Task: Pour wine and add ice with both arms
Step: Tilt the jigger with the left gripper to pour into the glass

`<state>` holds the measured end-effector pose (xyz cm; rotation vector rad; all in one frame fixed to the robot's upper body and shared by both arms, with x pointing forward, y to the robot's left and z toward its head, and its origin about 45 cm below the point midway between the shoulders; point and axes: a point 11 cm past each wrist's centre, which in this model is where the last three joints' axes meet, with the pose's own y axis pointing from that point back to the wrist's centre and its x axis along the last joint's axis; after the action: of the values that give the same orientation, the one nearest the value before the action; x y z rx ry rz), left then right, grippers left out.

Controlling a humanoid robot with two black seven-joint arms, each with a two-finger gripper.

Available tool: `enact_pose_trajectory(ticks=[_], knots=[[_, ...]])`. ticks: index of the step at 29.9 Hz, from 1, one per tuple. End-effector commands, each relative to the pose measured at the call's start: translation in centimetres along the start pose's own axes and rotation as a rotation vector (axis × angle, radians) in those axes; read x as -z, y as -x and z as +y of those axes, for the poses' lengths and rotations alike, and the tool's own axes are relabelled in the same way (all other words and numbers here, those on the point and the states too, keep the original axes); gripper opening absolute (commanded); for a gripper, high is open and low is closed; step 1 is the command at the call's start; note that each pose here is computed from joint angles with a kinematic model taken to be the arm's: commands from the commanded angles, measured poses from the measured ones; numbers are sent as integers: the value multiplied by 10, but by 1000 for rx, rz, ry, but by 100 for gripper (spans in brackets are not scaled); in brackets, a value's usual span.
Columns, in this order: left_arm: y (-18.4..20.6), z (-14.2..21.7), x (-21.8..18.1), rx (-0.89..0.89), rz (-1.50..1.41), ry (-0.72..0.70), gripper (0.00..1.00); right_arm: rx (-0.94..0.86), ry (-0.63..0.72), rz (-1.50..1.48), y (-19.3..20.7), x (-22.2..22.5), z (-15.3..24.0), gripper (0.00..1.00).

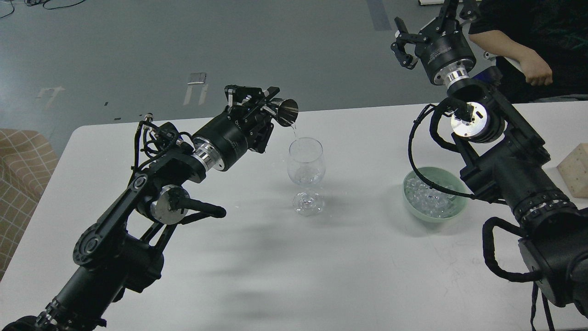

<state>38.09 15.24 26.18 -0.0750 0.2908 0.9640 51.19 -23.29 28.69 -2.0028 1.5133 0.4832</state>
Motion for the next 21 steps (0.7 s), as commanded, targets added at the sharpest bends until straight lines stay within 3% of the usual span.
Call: enact_pose_trajectory(ticks=[1, 21], knots=[[0, 0, -1, 0, -41, 12, 0, 0, 0, 0, 0, 0, 0, 100], [8, 0, -13, 17, -229, 90, 0, -1, 0, 0, 0, 0, 0, 100]])
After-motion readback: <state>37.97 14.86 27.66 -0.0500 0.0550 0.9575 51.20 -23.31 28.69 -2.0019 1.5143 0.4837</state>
